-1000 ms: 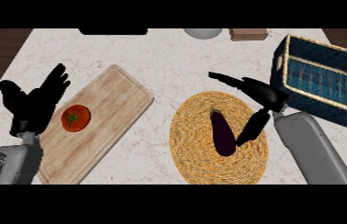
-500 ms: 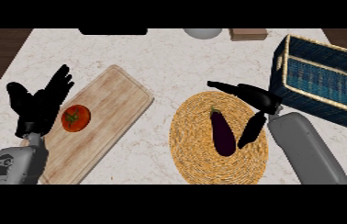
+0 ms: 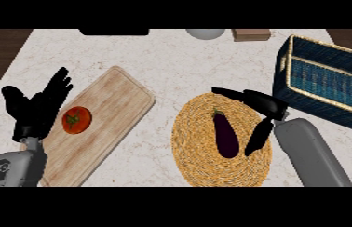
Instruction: Pick the eggplant from the placemat and place it in the basket
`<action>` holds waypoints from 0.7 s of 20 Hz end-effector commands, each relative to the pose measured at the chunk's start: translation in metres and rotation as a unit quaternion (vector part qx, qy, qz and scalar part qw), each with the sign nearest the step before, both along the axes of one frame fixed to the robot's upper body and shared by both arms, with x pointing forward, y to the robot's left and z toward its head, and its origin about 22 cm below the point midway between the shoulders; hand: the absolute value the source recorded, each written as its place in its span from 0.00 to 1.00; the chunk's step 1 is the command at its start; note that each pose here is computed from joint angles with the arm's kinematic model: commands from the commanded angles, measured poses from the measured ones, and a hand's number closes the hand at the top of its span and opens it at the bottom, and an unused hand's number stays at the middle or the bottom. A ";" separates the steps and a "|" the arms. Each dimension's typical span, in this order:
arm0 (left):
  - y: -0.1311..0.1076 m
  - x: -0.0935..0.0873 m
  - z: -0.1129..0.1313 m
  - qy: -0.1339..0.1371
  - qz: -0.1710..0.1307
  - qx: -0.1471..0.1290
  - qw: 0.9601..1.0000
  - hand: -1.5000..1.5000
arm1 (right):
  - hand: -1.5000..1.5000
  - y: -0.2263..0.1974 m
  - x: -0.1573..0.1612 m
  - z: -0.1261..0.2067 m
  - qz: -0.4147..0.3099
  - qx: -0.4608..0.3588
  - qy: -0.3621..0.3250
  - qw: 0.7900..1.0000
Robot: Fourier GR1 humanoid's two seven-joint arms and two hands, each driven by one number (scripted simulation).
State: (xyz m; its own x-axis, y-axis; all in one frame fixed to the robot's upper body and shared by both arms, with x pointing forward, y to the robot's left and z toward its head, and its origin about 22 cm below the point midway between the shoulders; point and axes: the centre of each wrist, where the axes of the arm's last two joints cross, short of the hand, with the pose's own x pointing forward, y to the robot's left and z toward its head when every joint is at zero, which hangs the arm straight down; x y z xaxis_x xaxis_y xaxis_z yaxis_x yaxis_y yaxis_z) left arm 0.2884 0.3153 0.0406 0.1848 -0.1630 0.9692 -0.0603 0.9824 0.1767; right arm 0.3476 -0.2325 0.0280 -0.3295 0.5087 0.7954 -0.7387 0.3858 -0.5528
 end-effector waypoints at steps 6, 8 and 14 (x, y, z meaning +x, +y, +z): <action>-0.001 0.004 -0.008 0.002 -0.002 0.000 1.000 0.50 | 0.00 -0.011 0.010 -0.003 0.015 -0.005 -0.015 1.000; 0.015 0.005 0.002 0.002 0.001 0.002 1.000 0.50 | 0.00 0.003 -0.010 -0.012 0.005 -0.018 -0.016 1.000; 0.000 0.002 -0.011 0.004 0.002 -0.005 1.000 0.50 | 0.00 0.020 -0.038 -0.029 0.002 -0.042 -0.028 0.999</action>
